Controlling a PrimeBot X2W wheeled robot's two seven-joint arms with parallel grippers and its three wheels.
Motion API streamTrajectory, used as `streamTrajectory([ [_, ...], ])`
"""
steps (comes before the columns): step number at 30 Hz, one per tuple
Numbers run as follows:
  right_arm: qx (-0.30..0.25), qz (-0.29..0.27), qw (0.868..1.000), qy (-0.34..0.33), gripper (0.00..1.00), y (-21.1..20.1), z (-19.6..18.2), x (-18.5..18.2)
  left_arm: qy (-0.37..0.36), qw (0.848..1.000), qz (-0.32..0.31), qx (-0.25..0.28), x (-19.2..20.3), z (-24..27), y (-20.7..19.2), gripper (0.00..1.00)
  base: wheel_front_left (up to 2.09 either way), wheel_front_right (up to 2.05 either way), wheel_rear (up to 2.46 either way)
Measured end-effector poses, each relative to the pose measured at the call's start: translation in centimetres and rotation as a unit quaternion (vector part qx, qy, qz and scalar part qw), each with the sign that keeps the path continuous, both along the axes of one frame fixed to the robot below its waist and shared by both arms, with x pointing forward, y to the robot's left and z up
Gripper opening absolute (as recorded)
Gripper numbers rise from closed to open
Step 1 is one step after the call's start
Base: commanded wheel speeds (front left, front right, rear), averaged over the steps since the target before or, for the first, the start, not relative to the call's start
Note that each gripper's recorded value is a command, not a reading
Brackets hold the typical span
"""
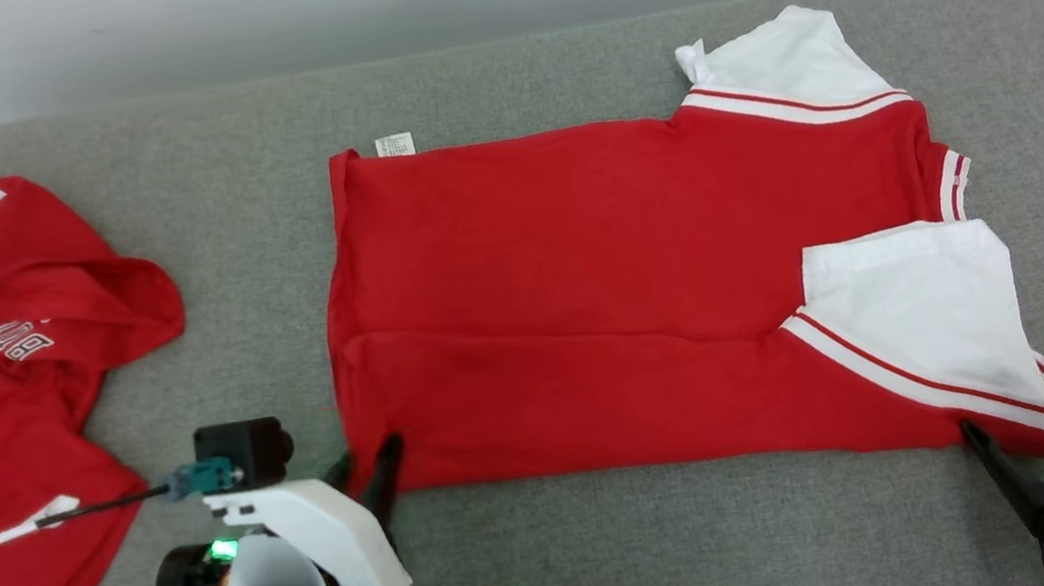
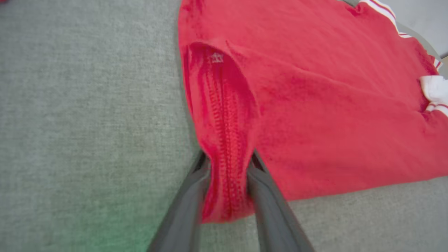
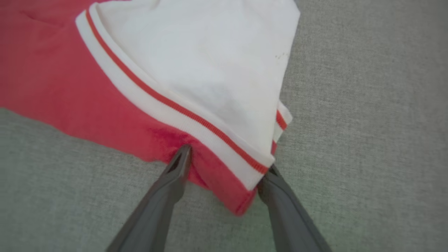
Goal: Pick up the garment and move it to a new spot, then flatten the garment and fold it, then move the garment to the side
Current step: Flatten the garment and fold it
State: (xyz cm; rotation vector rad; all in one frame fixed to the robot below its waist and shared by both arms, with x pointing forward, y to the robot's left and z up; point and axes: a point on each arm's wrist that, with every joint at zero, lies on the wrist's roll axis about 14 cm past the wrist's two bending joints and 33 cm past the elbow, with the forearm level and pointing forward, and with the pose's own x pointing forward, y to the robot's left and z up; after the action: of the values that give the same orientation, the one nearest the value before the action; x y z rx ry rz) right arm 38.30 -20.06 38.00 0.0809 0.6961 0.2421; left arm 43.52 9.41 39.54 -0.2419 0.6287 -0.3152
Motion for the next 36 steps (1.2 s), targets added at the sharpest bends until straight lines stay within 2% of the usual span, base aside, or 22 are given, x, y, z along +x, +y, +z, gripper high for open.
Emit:
streamTrajectory([
  [1,0.002,0.003,1.000,0.003,0.00,0.1,0.0,-0.1,0.003,1.000,-0.005,0.002,-0.2,0.0,-0.1,0.00,0.00,0.00,0.00],
  [6,0.003,0.019,1.000,0.010,0.00,-0.3,0.6,-0.6,0.017,1.000,-0.017,-0.019,-1.6,0.6,-0.9,0.00,0.00,0.00,0.00],
  [13,-0.038,0.024,0.999,0.017,0.00,-5.4,4.0,-1.5,0.042,0.994,-0.048,-0.087,-5.8,3.1,-2.3,0.00,0.00,0.00,0.00],
  [17,-0.052,0.033,0.996,0.058,0.00,-7.1,4.3,-3.7,0.070,0.990,-0.059,-0.109,-9.1,3.4,-2.7,0.00,0.00,0.00,0.00],
  [21,-0.037,0.038,0.993,0.105,0.01,-6.8,2.9,-6.5,0.114,0.985,-0.044,-0.123,-12.1,1.9,-2.5,0.00,0.00,0.00,0.00],
  [22,-0.033,0.038,0.992,0.113,0.24,-6.7,2.5,-7.0,0.121,0.984,-0.038,-0.122,-12.5,1.5,-2.4,0.20,0.00,0.00,0.00],
  [23,-0.027,0.036,0.992,0.120,0.85,-6.5,2.1,-7.5,0.123,0.984,-0.032,-0.123,-12.8,1.3,-2.2,0.40,0.00,0.00,0.00],
  [24,-0.023,0.035,0.991,0.124,1.00,-6.3,1.7,-7.9,0.127,0.984,-0.029,-0.120,-13.0,0.9,-2.1,0.68,0.00,0.00,0.00],
  [25,-0.021,0.032,0.991,0.130,1.00,-6.3,1.2,-8.3,0.128,0.984,-0.029,-0.117,-13.2,0.7,-2.1,1.00,0.00,0.00,0.00],
  [30,-0.020,0.018,0.994,0.110,1.00,-6.6,1.5,-7.2,0.115,0.986,-0.024,-0.116,-12.7,1.0,-1.9,1.00,0.00,0.00,0.00],
  [33,-0.030,0.011,0.999,0.043,1.00,-7.4,4.5,-3.5,0.068,0.992,-0.005,-0.108,-10.3,2.8,-0.4,1.00,0.00,0.00,0.00],
  [36,-0.048,0.023,0.998,-0.029,1.00,-7.2,8.0,0.8,0.014,0.994,0.017,-0.108,-6.8,5.2,0.7,1.00,0.00,0.00,0.00],
])
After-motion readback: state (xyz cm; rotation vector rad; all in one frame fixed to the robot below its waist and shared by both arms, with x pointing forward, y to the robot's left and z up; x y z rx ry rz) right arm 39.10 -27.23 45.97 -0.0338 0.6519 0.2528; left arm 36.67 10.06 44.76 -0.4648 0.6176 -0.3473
